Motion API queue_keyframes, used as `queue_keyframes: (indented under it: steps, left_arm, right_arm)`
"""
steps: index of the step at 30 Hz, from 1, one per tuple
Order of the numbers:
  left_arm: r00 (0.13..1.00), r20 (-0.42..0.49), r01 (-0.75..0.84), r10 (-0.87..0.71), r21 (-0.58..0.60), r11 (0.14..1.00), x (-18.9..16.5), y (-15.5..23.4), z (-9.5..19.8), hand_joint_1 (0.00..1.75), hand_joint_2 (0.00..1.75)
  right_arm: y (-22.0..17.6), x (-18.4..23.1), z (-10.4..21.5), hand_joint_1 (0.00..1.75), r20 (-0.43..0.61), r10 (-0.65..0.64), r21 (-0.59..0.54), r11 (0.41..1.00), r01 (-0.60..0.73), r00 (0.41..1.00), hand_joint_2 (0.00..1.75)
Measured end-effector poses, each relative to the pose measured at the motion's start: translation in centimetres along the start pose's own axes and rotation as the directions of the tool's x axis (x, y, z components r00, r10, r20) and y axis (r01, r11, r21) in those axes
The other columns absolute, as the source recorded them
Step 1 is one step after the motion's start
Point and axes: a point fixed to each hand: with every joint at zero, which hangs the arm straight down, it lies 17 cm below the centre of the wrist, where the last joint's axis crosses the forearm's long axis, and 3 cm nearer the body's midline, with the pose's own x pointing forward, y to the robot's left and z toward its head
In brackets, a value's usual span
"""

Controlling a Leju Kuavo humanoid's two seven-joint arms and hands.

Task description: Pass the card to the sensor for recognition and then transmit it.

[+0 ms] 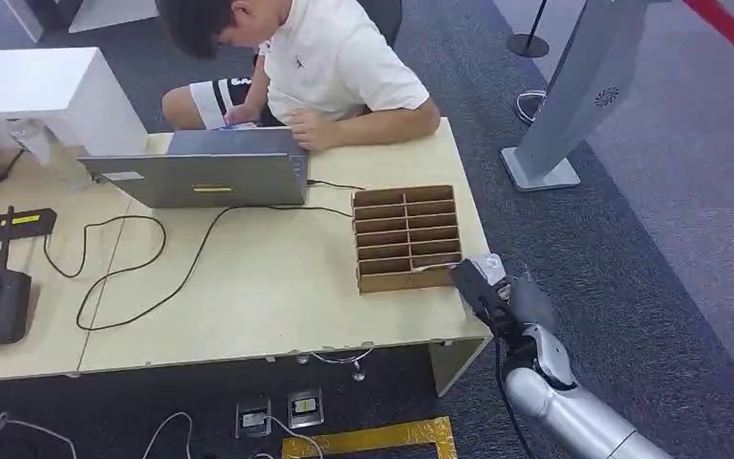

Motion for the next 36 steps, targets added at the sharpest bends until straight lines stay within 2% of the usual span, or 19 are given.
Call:
queue_keyframes:
  steps: [12,21,26,36]
  left_arm:
    - [1.0,0.0,0.0,0.0,0.0,1.0,0.0,0.0,0.0,0.0,0.0]
    - [1.0,-0.001,0.0,0.0,0.0,1.0,0.0,0.0,0.0,0.0,0.0]
    - [1.0,0.0,0.001,-0.001,0.0,1.0,-0.1,0.0,0.0,0.0,0.0]
    - [1.0,0.013,0.021,-0.021,-0.002,1.0,0.0,0.1,0.1,0.0,0.0]
  right_arm:
    - [-0.1,0.0,0.0,1.75,-0.003,-0.011,-0.014,1.0,0.01,1.0,1.75]
    - [-1.8,0.9,-0.7,1.75,0.022,0.025,-0.053,0.998,-0.023,0.999,1.75]
    - [-6.0,3.3,-1.8,1.75,0.067,0.026,-0.137,0.99,-0.016,0.997,1.75]
    - [-18.9,11.1,-2.5,1.75,0.202,0.044,-0.336,0.942,0.027,0.978,1.75]
